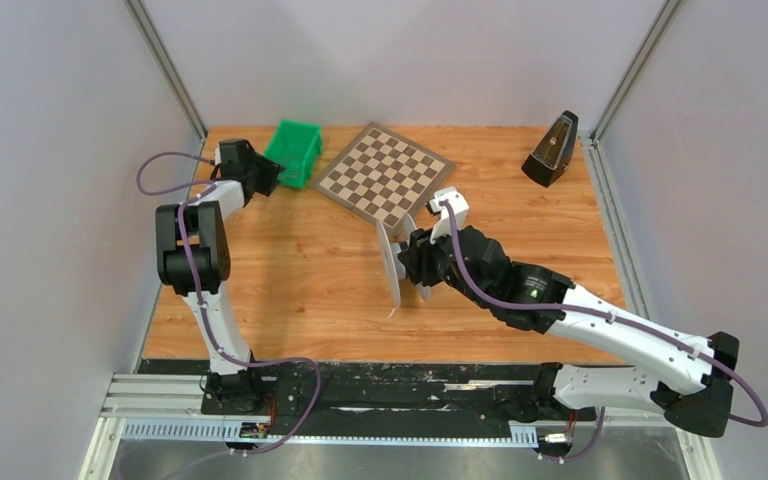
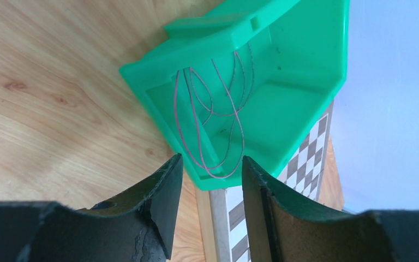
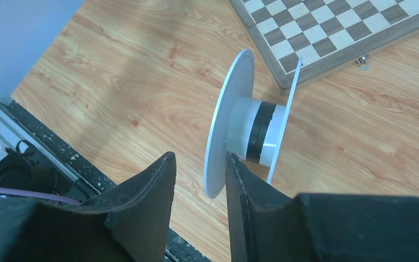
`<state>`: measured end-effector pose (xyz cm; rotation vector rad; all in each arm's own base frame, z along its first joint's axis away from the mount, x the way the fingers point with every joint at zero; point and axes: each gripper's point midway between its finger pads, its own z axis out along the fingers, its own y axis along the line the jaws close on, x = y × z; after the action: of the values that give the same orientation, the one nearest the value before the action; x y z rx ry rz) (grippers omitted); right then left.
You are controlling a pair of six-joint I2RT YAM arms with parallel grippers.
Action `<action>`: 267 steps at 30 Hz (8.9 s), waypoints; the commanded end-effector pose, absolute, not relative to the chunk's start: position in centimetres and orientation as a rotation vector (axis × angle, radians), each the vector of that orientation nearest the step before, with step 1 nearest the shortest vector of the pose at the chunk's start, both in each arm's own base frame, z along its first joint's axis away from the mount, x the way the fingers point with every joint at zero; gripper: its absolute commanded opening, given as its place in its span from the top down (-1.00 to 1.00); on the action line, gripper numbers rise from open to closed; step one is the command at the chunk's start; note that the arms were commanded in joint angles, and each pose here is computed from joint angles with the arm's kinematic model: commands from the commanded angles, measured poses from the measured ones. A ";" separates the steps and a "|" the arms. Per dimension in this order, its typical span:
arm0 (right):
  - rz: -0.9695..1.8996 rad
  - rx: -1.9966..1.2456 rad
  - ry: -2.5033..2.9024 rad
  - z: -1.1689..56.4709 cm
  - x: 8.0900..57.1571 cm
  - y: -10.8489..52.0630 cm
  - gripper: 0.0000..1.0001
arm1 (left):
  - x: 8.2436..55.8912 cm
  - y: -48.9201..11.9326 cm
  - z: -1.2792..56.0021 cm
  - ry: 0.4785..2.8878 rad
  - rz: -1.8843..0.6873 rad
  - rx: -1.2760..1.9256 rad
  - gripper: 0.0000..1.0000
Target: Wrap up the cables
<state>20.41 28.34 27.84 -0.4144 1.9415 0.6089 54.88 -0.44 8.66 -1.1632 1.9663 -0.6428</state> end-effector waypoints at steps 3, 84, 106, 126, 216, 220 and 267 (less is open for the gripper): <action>0.604 -0.424 1.902 28.7 21.3 29.4 0.24 | 56.2 -0.1 10.3 1.897 -0.754 -1.160 0.05; 1.127 -0.521 1.431 39.9 14.1 28.4 -0.88 | 17.5 -22.4 40.5 1.638 -1.322 0.845 1.00; 1.172 -0.248 1.502 40.4 16.1 27.7 -0.20 | 14.3 -22.8 41.2 1.638 -1.404 0.870 1.00; 0.829 -0.478 1.374 39.6 19.3 29.0 -0.20 | 14.0 -23.4 42.0 1.603 -1.506 0.878 1.00; 0.982 0.040 1.946 29.3 31.1 14.7 1.00 | 24.3 -19.4 26.6 2.061 -0.712 0.259 -0.21; 1.094 0.046 2.010 26.3 27.8 16.3 1.00 | 24.6 -23.0 26.0 2.062 -0.730 0.272 -0.22; 1.093 -0.018 1.945 25.3 23.4 15.8 1.00 | 29.6 -26.8 28.3 1.546 -0.535 1.208 -0.36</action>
<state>23.85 15.73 23.77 0.0187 2.0076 1.0789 28.38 -25.08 25.03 0.9936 1.8407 -0.3797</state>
